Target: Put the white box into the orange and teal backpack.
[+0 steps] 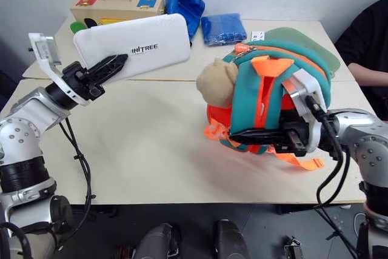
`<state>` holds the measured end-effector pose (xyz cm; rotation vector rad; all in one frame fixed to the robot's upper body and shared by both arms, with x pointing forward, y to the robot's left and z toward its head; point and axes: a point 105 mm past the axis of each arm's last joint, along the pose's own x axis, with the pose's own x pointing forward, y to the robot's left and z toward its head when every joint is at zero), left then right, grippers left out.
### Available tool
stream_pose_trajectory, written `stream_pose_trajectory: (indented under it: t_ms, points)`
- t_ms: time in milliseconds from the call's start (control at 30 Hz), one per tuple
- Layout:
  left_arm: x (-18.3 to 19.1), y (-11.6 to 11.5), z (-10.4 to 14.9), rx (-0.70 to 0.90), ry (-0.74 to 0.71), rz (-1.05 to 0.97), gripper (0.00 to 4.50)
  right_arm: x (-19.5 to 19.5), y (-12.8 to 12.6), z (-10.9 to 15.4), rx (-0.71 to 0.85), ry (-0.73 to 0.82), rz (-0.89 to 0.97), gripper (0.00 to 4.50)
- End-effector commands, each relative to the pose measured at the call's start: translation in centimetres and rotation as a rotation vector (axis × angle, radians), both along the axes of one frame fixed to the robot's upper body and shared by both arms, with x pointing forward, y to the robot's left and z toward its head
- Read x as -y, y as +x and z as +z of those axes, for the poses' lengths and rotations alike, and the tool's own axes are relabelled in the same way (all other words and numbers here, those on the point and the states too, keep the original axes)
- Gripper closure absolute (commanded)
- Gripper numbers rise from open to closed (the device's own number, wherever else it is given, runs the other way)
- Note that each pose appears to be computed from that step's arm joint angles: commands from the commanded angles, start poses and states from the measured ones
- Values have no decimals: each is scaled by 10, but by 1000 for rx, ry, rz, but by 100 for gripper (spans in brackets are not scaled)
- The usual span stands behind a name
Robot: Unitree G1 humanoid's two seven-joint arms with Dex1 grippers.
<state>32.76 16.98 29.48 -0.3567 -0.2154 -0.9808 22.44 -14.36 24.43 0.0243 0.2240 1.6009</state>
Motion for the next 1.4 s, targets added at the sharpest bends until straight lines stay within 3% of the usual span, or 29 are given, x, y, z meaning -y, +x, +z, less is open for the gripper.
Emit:
stream_pose_trajectory:
  t_ms: [33, 267, 433, 667, 800, 1167, 1400]
  points:
    - [18, -20, 24, 121, 17, -120, 317, 2, -17, 4, 8, -25, 93, 449]
    - [62, -21, -1, 149, 177, -296, 317, 12, -17, 10, -6, -47, 86, 449]
    - [72, -17, -8, 188, 267, -356, 317, 13, -13, 6, 2, -66, 52, 449]
    - [37, -14, 23, 221, 285, -401, 317, 18, -7, -6, 12, -75, -27, 449]
    - [32, -22, 19, 207, 370, -487, 317, 18, -5, -10, 14, -77, -52, 449]
    - [88, 9, -19, 298, 536, -515, 317, 14, -12, -6, 25, -77, -29, 449]
    - [151, 19, -28, 323, 483, -565, 317, 4, -14, -7, 50, -54, -15, 449]
